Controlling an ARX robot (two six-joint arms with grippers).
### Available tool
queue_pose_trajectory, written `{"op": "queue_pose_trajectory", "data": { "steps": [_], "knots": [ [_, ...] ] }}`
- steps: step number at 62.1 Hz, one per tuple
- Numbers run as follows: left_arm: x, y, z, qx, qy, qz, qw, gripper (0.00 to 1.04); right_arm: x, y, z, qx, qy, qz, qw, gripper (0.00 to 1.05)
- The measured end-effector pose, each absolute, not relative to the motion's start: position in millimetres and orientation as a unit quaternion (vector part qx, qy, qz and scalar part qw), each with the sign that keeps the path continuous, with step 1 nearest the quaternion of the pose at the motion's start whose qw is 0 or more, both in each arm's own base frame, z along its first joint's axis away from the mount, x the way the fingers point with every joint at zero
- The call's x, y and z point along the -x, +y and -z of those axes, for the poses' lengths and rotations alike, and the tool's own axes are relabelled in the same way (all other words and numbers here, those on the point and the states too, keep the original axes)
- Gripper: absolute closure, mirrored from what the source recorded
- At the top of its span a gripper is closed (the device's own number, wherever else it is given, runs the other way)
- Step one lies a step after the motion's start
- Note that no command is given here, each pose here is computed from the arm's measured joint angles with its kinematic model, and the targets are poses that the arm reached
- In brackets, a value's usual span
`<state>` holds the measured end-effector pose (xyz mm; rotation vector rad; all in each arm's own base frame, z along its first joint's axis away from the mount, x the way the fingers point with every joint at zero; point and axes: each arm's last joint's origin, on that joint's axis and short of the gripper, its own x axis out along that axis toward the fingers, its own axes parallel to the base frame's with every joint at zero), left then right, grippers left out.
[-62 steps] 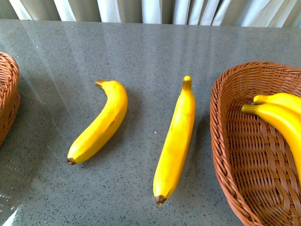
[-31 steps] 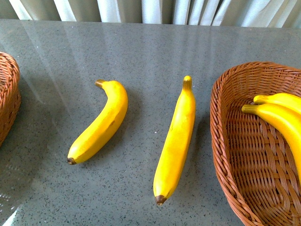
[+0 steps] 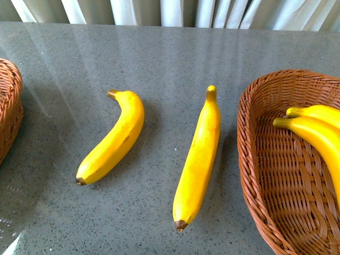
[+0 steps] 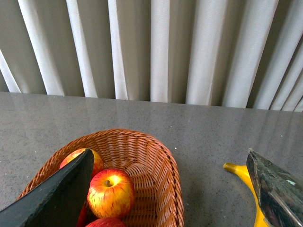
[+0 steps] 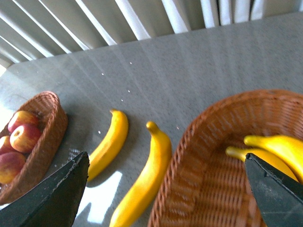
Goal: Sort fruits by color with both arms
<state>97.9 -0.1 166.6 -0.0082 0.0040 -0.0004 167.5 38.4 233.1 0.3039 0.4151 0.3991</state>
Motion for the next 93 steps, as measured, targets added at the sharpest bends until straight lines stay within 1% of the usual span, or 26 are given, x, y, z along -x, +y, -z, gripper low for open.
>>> {"op": "queue_pose_trajectory", "data": {
  "steps": [13,20,28,37,49,57,67,93],
  "knots": [
    [-97.9,-0.1,-166.6,0.004,0.002,0.000,1.000,0.09,-218.1,106.2,-244.6,-0.140,0.251,-0.212,0.934,0.09],
    [-97.9,-0.1,-166.6,0.004,0.002,0.000,1.000,0.09,-245.9,146.0,-241.8,-0.143,0.308,-0.207,0.918,0.09],
    [-97.9,-0.1,-166.6,0.004,0.002,0.000,1.000,0.09,-285.0,195.1,-220.6,-0.163,0.399,-0.172,0.886,0.09],
    [-97.9,-0.1,-166.6,0.004,0.002,0.000,1.000,0.09,-313.0,232.9,-189.0,-0.179,0.467,-0.148,0.853,0.09],
    [-97.9,-0.1,-166.6,0.004,0.002,0.000,1.000,0.09,-325.9,269.5,-166.4,-0.163,0.502,-0.133,0.839,0.09],
    [-97.9,-0.1,-166.6,0.004,0.002,0.000,1.000,0.09,-327.1,286.6,-159.4,-0.151,0.517,-0.132,0.832,0.09],
    [-97.9,-0.1,-166.6,0.004,0.002,0.000,1.000,0.09,-327.3,297.8,-151.3,-0.147,0.528,-0.130,0.826,0.09],
    [-97.9,-0.1,-166.6,0.004,0.002,0.000,1.000,0.09,-328.5,298.0,-124.4,-0.135,0.550,-0.114,0.816,0.09]
  ]
}}
